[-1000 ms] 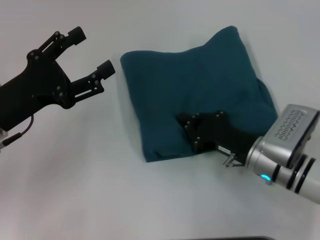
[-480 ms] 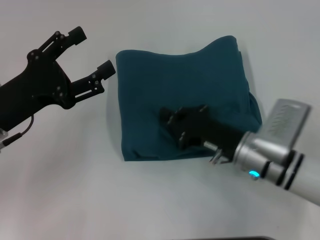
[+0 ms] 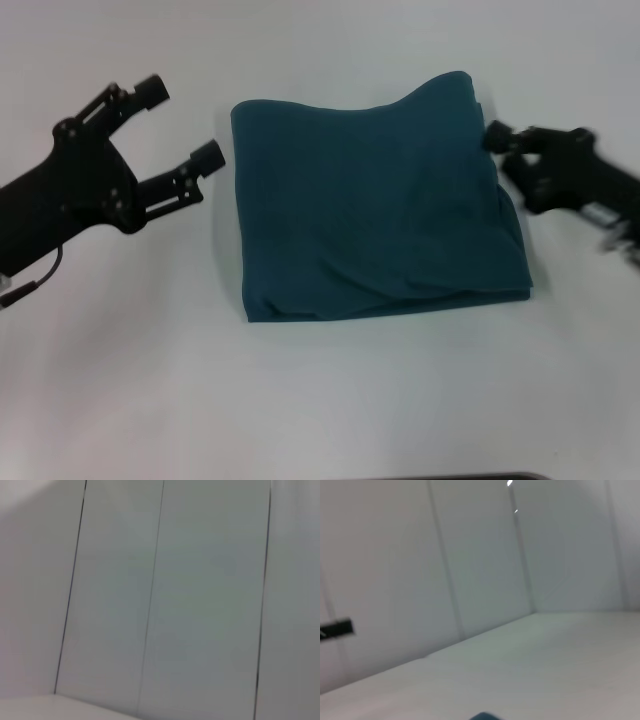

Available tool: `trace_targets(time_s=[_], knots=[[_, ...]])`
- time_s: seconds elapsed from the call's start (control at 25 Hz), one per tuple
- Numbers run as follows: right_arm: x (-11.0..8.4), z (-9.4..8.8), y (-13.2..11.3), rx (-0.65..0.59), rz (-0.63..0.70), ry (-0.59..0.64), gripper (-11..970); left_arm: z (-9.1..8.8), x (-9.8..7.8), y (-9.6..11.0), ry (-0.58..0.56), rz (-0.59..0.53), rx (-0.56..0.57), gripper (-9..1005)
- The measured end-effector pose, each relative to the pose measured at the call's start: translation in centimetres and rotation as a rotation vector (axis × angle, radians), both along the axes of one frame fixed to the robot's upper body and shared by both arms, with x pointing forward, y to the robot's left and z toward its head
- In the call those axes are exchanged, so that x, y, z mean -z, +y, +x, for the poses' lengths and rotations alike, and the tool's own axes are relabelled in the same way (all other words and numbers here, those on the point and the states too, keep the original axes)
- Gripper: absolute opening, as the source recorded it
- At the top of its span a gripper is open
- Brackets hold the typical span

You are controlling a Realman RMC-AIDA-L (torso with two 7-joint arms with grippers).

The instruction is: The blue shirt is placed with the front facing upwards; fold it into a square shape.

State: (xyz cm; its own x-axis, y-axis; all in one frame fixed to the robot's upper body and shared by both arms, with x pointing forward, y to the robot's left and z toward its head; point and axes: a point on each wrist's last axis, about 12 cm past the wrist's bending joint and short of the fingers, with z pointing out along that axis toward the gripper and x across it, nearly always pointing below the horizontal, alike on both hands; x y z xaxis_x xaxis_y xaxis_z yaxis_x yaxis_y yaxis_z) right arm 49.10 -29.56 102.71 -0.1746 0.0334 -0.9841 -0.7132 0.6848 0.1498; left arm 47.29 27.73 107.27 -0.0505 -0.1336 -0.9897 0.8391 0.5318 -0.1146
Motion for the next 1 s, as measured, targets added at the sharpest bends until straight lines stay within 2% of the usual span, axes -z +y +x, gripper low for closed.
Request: trace_targets(time_s=[0.12, 0.24, 0.36, 0.44, 0.6, 0.68, 0.8, 1.0], knots=[[-3.4, 0.9, -2.3, -0.143, -0.012, 0.076, 56, 0.2, -0.1, 0.1, 0.054, 0.041, 0.053, 950], [-7.1, 1.5, -3.3, -0.303, -0.073, 0.142, 116, 0.9, -0.4, -0.2, 0.147, 0.118, 0.147, 950], [-9.9, 2.0, -2.5, -0.448, -0.139, 0.195, 175, 1.5, -0.7, -0.8, 0.225, 0.197, 0.224, 949], [-10.8, 2.3, -1.6, -0.506, -0.198, 0.195, 240, 1.5, -0.7, -0.8, 0.225, 0.197, 0.224, 949], [-10.8, 2.9, 0.2, -0.578, -0.288, 0.208, 371, 2.1, -1.1, -1.7, 0.239, 0.226, 0.281, 950], [-10.3, 3.3, 0.9, -0.578, -0.319, 0.217, 470, 2.4, -1.2, -2.1, 0.259, 0.237, 0.304, 950], [-9.8, 3.6, 1.4, -0.573, -0.358, 0.223, 618, 2.9, -1.3, -2.7, 0.278, 0.246, 0.331, 950], [-9.2, 3.7, 1.2, -0.548, -0.373, 0.223, 811, 3.5, -1.0, -3.7, 0.309, 0.259, 0.352, 949]])
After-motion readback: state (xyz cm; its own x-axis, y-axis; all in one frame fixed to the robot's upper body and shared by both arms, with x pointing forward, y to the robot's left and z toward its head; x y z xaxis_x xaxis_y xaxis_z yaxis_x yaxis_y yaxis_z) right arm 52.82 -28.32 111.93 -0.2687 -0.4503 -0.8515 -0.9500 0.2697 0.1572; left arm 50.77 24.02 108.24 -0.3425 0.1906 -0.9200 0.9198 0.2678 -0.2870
